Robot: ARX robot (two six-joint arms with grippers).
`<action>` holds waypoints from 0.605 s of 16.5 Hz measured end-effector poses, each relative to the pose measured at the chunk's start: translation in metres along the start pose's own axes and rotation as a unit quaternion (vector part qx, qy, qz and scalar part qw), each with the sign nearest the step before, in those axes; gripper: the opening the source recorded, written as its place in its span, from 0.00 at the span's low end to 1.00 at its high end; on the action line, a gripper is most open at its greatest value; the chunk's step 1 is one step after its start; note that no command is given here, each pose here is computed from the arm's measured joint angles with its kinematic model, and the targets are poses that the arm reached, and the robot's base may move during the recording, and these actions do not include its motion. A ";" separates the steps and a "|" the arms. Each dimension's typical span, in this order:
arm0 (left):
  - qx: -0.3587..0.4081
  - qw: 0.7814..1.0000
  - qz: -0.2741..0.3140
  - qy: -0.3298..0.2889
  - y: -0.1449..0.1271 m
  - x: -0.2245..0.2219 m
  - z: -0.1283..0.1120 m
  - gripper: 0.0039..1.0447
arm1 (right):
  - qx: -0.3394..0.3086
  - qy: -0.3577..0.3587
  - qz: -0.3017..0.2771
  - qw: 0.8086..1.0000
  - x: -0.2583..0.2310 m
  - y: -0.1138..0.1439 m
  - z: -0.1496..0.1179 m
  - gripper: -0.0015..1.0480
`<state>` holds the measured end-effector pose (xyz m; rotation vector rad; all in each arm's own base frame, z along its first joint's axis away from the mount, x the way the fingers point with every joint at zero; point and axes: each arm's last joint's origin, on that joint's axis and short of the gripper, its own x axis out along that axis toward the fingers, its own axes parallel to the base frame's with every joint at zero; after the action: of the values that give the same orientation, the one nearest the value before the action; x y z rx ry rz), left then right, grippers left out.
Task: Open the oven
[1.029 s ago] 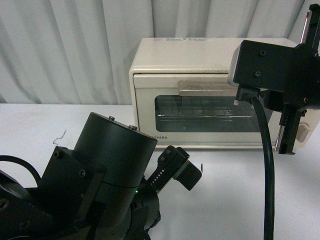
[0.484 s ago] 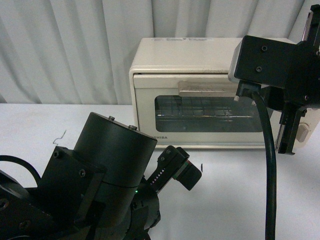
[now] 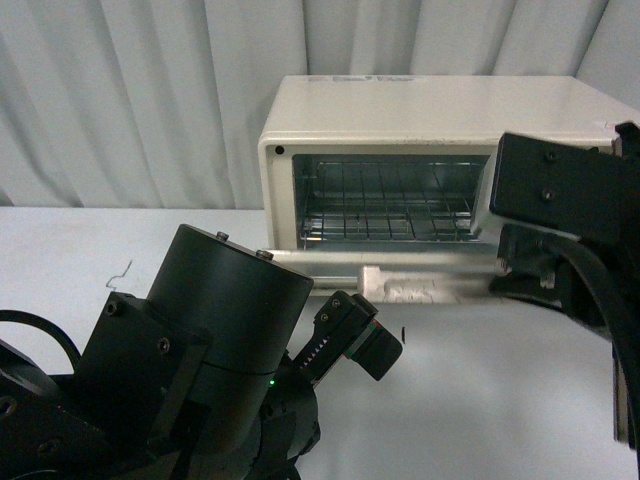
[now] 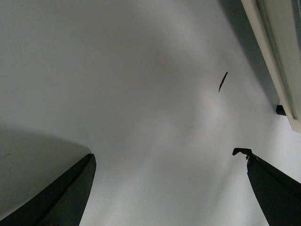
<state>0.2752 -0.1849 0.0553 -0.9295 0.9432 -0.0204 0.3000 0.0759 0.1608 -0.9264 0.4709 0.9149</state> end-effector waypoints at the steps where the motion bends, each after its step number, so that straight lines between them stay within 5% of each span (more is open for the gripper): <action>1: 0.002 1.000 0.000 0.000 0.000 0.000 0.000 0.94 | 0.008 0.012 0.019 1.000 -0.001 0.005 -0.002 0.02; 7: 0.004 1.000 0.000 0.000 0.000 0.000 0.000 0.94 | -0.008 -0.020 -0.012 1.000 -0.036 -0.009 0.019 0.03; 10: 0.004 1.000 0.000 0.000 0.000 0.000 0.000 0.94 | -0.030 -0.054 -0.082 0.995 -0.062 -0.032 0.035 0.28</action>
<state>0.2752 -0.1849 0.0552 -0.9226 0.9426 -0.0233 0.2917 0.0675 0.2382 -0.9511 0.2718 0.8274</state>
